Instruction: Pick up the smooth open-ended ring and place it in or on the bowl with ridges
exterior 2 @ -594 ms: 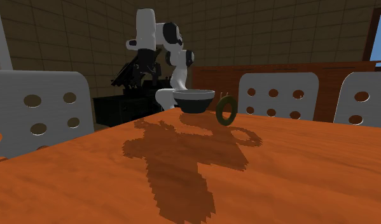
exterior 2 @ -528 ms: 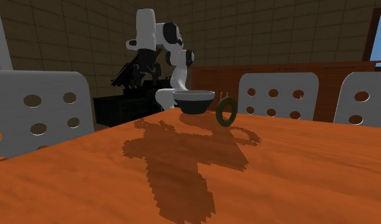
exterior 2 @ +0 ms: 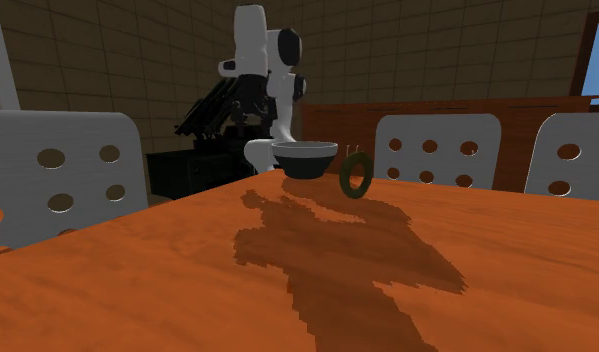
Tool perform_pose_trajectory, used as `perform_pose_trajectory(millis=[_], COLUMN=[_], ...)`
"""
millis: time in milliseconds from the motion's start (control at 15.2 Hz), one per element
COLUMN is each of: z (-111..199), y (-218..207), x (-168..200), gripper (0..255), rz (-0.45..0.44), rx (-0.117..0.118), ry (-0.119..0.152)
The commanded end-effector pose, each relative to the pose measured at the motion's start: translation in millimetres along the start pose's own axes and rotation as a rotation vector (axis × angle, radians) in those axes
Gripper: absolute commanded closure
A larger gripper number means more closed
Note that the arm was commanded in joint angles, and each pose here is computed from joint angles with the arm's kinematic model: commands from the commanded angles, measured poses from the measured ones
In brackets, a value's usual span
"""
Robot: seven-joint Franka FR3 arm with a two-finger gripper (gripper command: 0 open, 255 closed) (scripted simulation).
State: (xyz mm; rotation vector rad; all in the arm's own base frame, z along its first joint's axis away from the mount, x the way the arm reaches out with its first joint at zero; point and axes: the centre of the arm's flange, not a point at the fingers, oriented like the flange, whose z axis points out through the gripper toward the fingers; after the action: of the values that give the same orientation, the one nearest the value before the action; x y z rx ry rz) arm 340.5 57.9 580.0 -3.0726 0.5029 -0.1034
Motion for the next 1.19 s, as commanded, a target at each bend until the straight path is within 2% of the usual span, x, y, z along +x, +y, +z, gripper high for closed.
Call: perform_pose_trajectory(millis=[0, 1122], z=[1.8, 17.2], y=[-28.1, -244.6], x=[1.6, 56.4], gripper=[0, 0], rz=[0.033, 0.297], rx=[0.001, 0.006], ry=[-0.014, -0.121])
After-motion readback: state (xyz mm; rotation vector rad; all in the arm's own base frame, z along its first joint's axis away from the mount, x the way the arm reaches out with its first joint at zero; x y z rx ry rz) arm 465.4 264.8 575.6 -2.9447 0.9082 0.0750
